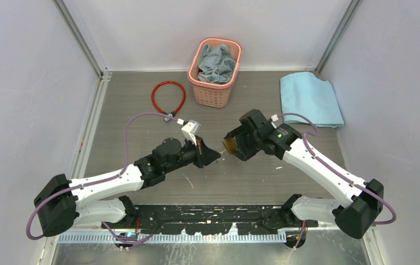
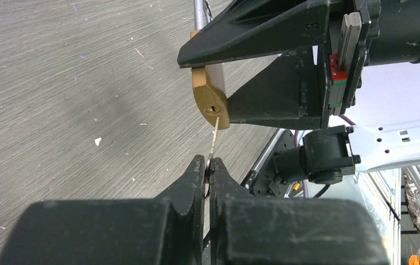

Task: Unlock with the key

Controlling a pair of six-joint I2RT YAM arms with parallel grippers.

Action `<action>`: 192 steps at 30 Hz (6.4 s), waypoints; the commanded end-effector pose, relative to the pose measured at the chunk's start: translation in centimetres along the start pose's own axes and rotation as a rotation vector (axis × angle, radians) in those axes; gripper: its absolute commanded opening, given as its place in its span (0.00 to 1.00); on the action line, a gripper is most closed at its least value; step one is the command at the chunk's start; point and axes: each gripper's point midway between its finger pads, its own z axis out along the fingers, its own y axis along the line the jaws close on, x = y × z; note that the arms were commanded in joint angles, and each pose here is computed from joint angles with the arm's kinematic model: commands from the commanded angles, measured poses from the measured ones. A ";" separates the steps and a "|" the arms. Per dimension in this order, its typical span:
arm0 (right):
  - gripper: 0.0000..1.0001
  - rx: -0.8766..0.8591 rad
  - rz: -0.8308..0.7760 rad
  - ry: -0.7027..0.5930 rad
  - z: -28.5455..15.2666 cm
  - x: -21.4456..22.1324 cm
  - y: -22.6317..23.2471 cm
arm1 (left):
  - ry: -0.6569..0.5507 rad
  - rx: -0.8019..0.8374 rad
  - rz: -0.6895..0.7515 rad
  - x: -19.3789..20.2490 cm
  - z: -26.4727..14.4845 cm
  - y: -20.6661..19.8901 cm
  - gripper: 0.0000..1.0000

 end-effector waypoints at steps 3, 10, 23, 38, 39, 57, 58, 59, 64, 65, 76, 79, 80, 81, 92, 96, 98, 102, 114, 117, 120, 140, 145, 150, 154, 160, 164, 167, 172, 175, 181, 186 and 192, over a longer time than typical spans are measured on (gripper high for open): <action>0.01 -0.150 0.023 0.006 -2.5 0.2 3.8 | -0.067 0.027 0.000 -1.5 0.2 -0.8 0.00; 0.01 -0.156 0.015 0.014 -2.4 0.5 3.8 | -0.074 0.021 0.000 -1.7 0.3 -0.7 0.00; 0.01 -0.158 0.008 0.016 -2.1 0.6 3.7 | -0.088 0.032 0.001 -2.0 0.2 -1.0 0.00; 0.01 -0.161 -0.004 0.016 -2.0 0.6 3.4 | -0.108 0.025 0.008 -2.6 -0.3 -1.0 0.00; 0.01 -0.162 -0.004 0.015 -2.0 0.6 3.4 | -0.110 0.027 0.009 -2.6 -0.3 -1.1 0.00; 0.01 -0.178 0.006 0.007 -2.1 0.4 3.5 | -0.110 -0.012 0.008 -2.4 -0.2 -0.3 0.00; 0.01 -0.181 0.008 0.007 -2.2 0.4 3.6 | -0.107 -0.007 0.006 -2.4 -0.1 -0.3 0.00; 0.01 -0.185 0.009 0.006 -2.2 0.4 3.7 | -0.105 -0.004 0.005 -2.3 -0.1 -0.4 0.00; 0.01 -0.184 0.007 0.009 -2.2 0.5 3.7 | -0.104 0.004 -0.001 -2.2 0.0 -0.4 0.00; 0.01 -0.181 0.007 0.009 -2.1 0.5 3.7 | -0.104 0.005 -0.001 -2.1 -0.1 -0.4 0.00; 0.01 -0.175 0.011 0.010 -1.5 0.6 3.6 | -0.105 0.009 -0.008 -2.0 0.2 -0.4 0.00; 0.01 -0.176 0.012 0.005 -1.6 0.5 3.7 | -0.107 0.011 -0.009 -2.1 0.2 -0.5 0.00; 0.01 -0.175 0.013 0.003 -1.5 0.5 3.7 | -0.107 0.010 -0.010 -2.1 0.2 -0.4 0.00; 0.01 -0.176 0.015 0.002 -1.6 0.4 3.7 | -0.107 0.011 -0.011 -2.0 0.2 -0.4 0.00; 0.01 -0.171 0.019 0.002 -1.5 0.4 3.6 | -0.104 0.010 -0.016 -1.8 0.0 -0.3 0.00; 0.01 -0.170 0.021 0.000 -1.4 0.4 3.6 | -0.104 0.011 -0.017 -1.8 0.0 -0.3 0.00; 0.01 -0.170 0.023 -0.003 -1.4 0.3 3.6 | -0.105 0.010 -0.018 -1.8 0.0 -0.3 0.00; 0.01 -0.170 0.023 -0.003 -1.4 0.3 3.6 | -0.103 0.009 -0.017 -1.7 0.0 -0.3 0.00; 0.01 -0.156 0.021 0.004 -1.0 0.5 3.4 | -0.110 0.014 -0.014 -2.1 0.1 -0.5 0.00; 0.01 -0.151 0.020 -0.003 -0.8 0.4 3.2 | -0.104 0.034 -0.013 -2.1 0.0 -1.0 0.00; 0.01 -0.148 0.017 -0.006 -0.7 0.4 3.1 | -0.106 0.040 -0.012 -2.3 -0.2 -1.2 0.00; 0.01 -0.171 0.010 0.004 -1.0 0.7 3.5 | -0.095 0.025 -0.016 -2.0 0.2 -0.9 0.00; 0.01 -0.179 0.009 0.002 -1.2 0.6 3.6 | -0.097 0.019 -0.021 -1.9 0.1 -0.7 0.00; 0.01 -0.170 0.007 0.006 -1.0 0.7 3.3 | -0.123 -0.002 -0.023 -2.3 -0.1 -0.3 0.00; 0.01 -0.160 0.001 0.008 -0.6 0.9 3.1 | -0.128 0.006 -0.022 -2.5 -0.1 -0.5 0.00; 0.01 -0.154 -0.005 0.000 -0.3 0.9 2.8 | -0.138 0.012 -0.019 -2.9 -0.2 -0.7 0.00; 0.01 -0.153 -0.009 -0.005 -0.2 0.9 2.7 | -0.144 0.007 -0.017 -3.0 -0.3 -0.7 0.00; 0.01 -0.151 -0.009 -0.007 -0.2 0.9 2.7 | -0.138 0.001 -0.017 -2.9 -0.2 -0.6 0.00; 0.01 -0.157 -0.013 -0.005 -0.2 1.1 3.0 | -0.131 0.004 -0.021 -2.7 0.1 -0.5 0.00; 0.01 -0.157 -0.018 -0.005 -0.2 1.3 3.1 | -0.126 0.008 -0.027 -2.5 0.4 -0.5 0.00; 0.01 -0.142 -0.035 -0.039 0.0 1.2 2.7 | -0.134 -0.018 -0.053 -2.9 0.7 -0.3 0.00; 0.01 -0.133 -0.039 -0.056 0.2 1.2 2.7 | -0.137 -0.038 -0.079 -2.8 1.1 0.1 0.00; 0.01 -0.121 -0.050 -0.081 0.5 1.2 2.7 | -0.141 -0.058 -0.121 -2.8 1.4 0.4 0.00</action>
